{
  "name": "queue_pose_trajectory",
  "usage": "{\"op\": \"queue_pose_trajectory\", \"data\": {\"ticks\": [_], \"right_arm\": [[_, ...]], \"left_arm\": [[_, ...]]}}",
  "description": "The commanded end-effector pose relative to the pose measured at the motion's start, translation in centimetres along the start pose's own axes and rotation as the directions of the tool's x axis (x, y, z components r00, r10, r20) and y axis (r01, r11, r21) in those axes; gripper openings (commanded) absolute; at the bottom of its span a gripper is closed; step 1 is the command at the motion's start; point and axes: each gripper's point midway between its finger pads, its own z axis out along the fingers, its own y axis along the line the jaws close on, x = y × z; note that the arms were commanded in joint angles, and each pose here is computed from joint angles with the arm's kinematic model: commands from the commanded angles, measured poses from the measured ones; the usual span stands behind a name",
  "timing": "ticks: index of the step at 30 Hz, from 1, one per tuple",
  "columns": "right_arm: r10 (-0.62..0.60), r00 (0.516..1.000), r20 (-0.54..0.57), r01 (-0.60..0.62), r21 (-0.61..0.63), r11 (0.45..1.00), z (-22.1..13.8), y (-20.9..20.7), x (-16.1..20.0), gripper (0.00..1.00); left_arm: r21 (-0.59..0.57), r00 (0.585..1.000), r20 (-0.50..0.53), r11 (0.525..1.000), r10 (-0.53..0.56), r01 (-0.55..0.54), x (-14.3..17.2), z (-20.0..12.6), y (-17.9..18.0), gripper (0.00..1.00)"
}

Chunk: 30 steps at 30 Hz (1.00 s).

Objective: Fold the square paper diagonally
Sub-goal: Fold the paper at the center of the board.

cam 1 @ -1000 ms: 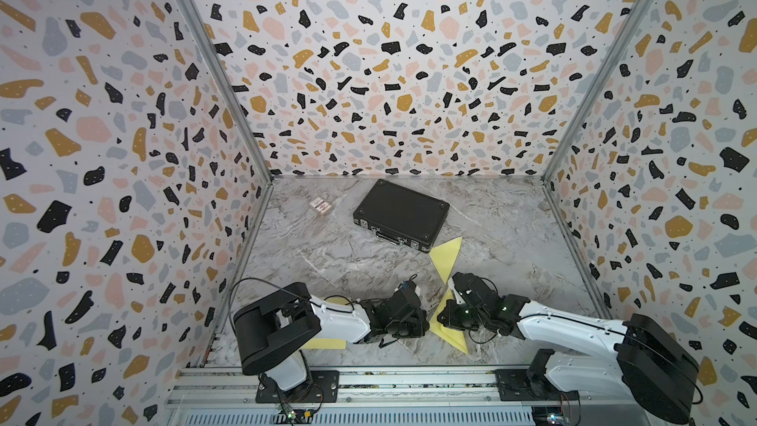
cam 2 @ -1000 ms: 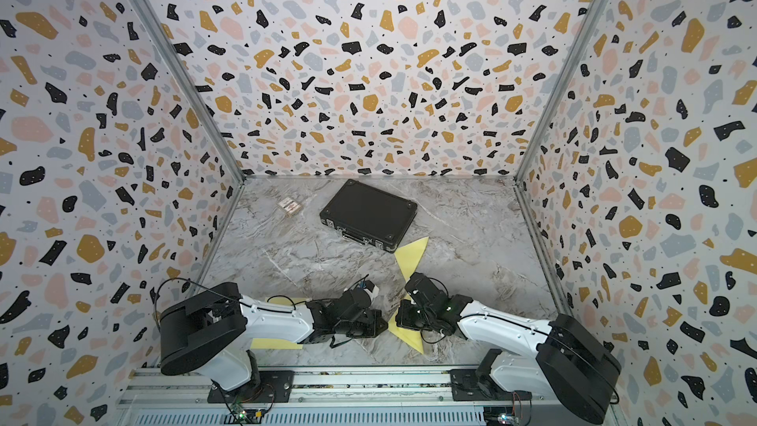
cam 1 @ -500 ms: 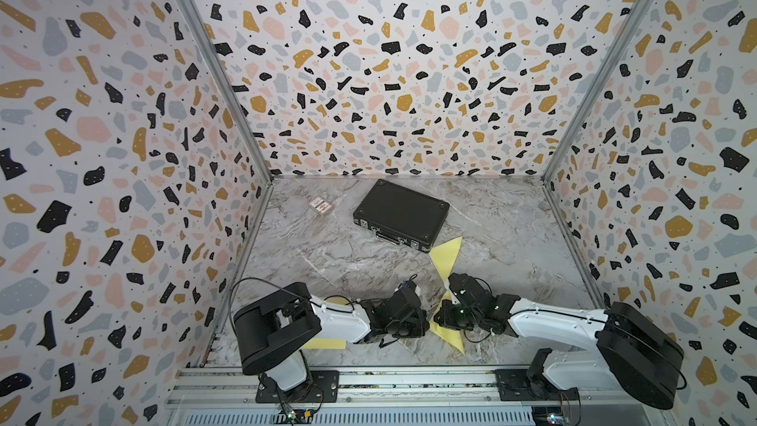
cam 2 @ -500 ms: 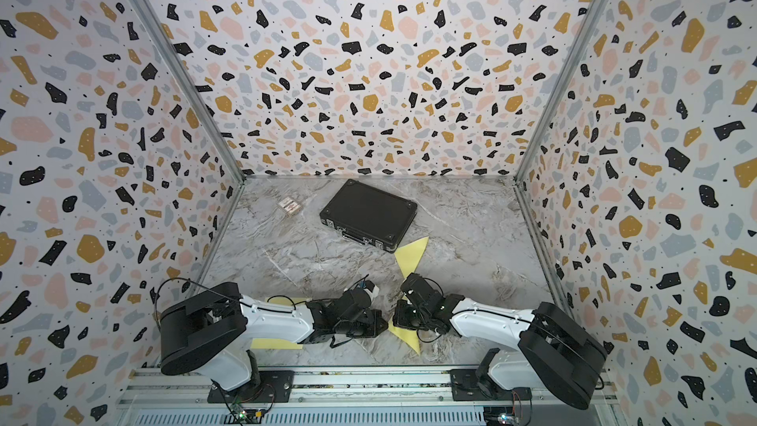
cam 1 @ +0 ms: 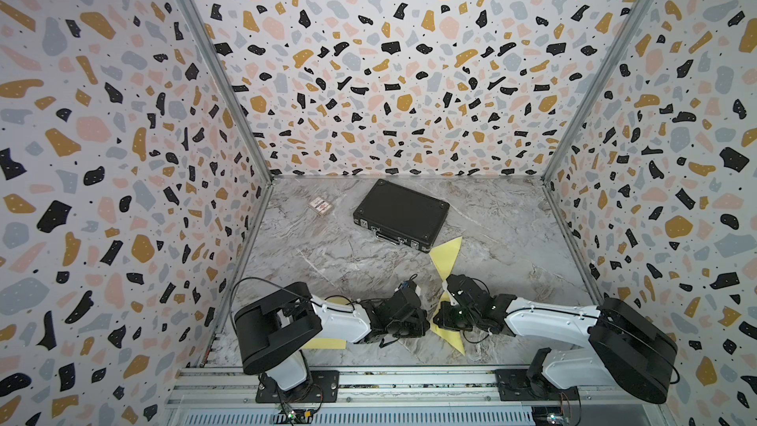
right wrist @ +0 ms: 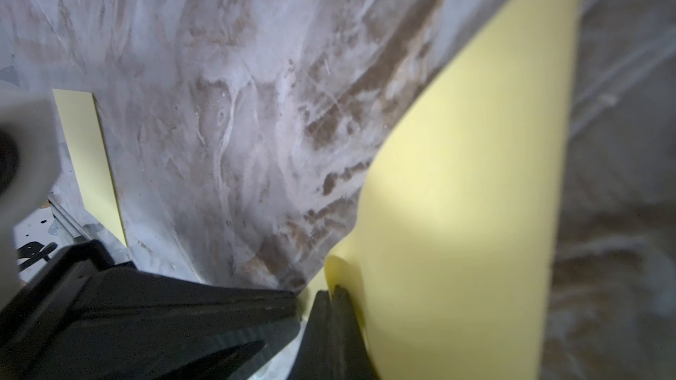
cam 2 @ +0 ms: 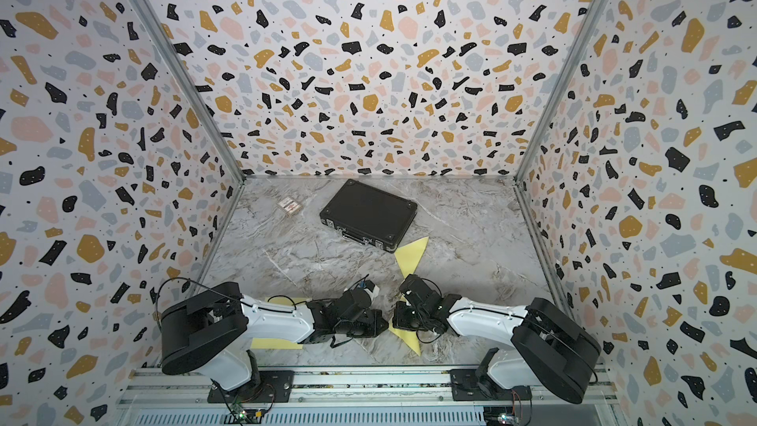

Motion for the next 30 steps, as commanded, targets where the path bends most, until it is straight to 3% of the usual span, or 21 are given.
{"op": "queue_pose_trajectory", "data": {"ticks": [1,19,30], "right_arm": [[-0.025,1.0,0.0,0.025,-0.012,1.0,0.0,0.8,-0.3,0.0],[-0.053,0.998,0.026,0.053,-0.011,0.999,-0.9,0.9,-0.5,0.0],[-0.046,0.999,-0.015,0.046,0.009,0.999,0.2,0.1,0.1,0.0]], "left_arm": [[-0.178,0.997,-0.075,0.984,-0.027,0.014,2.6,0.3,5.4,0.0],[-0.183,0.997,-0.078,0.983,-0.023,0.008,2.6,0.2,5.4,0.0],[-0.184,0.997,-0.08,0.983,-0.022,0.007,2.6,0.2,5.4,0.0]]}}
